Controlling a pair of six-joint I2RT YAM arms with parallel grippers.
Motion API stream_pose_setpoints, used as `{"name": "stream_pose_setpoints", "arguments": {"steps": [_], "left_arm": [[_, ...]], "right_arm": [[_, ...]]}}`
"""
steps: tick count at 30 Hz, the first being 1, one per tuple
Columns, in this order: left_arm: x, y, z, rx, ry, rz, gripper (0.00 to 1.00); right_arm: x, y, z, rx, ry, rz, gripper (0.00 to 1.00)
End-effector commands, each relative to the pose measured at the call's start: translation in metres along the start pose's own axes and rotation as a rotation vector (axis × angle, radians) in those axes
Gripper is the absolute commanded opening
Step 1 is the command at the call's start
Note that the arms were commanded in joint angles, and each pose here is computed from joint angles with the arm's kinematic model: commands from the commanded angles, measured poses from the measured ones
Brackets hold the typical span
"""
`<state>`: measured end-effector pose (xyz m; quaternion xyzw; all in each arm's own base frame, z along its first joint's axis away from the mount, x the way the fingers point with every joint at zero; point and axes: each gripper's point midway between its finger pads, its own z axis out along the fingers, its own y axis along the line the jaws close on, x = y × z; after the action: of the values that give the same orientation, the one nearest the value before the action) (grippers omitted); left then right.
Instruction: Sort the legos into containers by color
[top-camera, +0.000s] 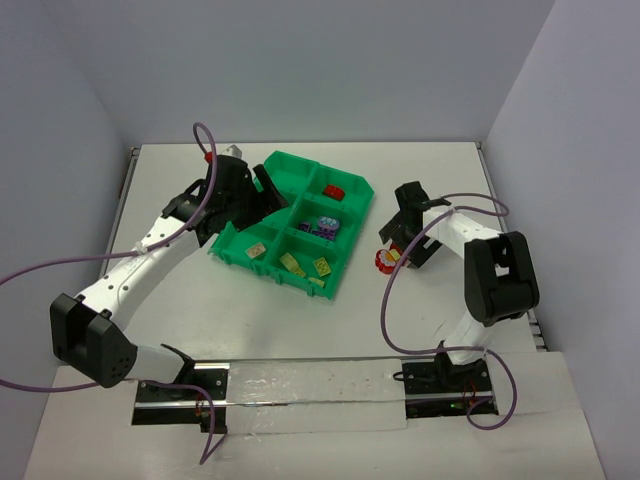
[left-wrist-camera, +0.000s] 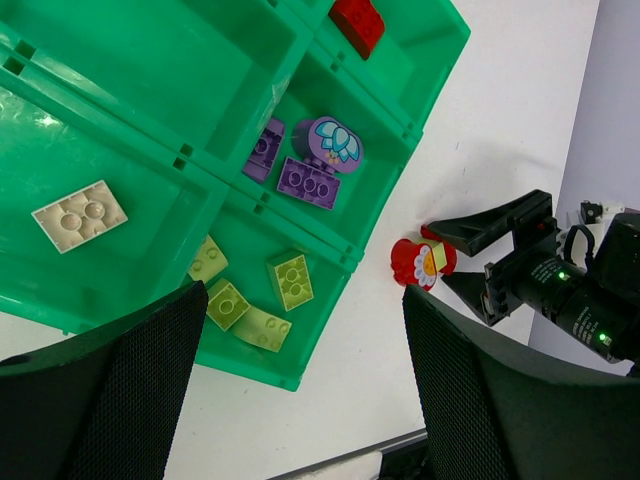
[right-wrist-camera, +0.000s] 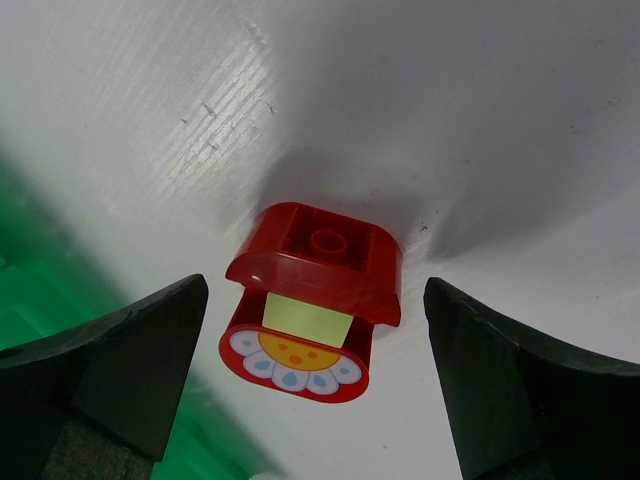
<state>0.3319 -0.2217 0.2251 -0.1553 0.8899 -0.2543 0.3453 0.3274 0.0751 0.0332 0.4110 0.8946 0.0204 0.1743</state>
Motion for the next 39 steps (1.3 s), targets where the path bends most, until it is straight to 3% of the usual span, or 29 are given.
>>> {"name": "stream_pose_setpoints", "arguments": {"steps": [1,14,28,31,37,39], "left_arm": [[-0.007,-0.006,-0.008,0.024,-0.036,0.018,0.86],[-0.005,-0.002,-0.009,0.014,-0.032,0.021,0.86],[-0.003,0.004,-0.012,-0.008,-0.029,0.02,0.86],[-0.004,0.003,-0.012,-0.008,-0.032,0.026,0.86],[-0.007,0.0,-0.008,-0.009,-0.032,0.038,0.86],[-0.007,-0.001,-0.007,-0.004,-0.029,0.037,0.86]], "right_arm": [[-0.004,0.001,0.002,0.012,-0.007,0.039,0.95],[-0.002,0.003,0.008,0.023,0.003,0.083,0.88],[-0.002,-0.004,0.006,0.015,-0.024,0.099,0.64],[-0.005,-0.002,0.001,-0.002,-0.038,0.098,0.52],[-0.012,0.0,-0.009,-0.024,-0.063,0.082,0.49],[-0.015,0.002,-0.014,-0.038,-0.074,0.074,0.43]]}}
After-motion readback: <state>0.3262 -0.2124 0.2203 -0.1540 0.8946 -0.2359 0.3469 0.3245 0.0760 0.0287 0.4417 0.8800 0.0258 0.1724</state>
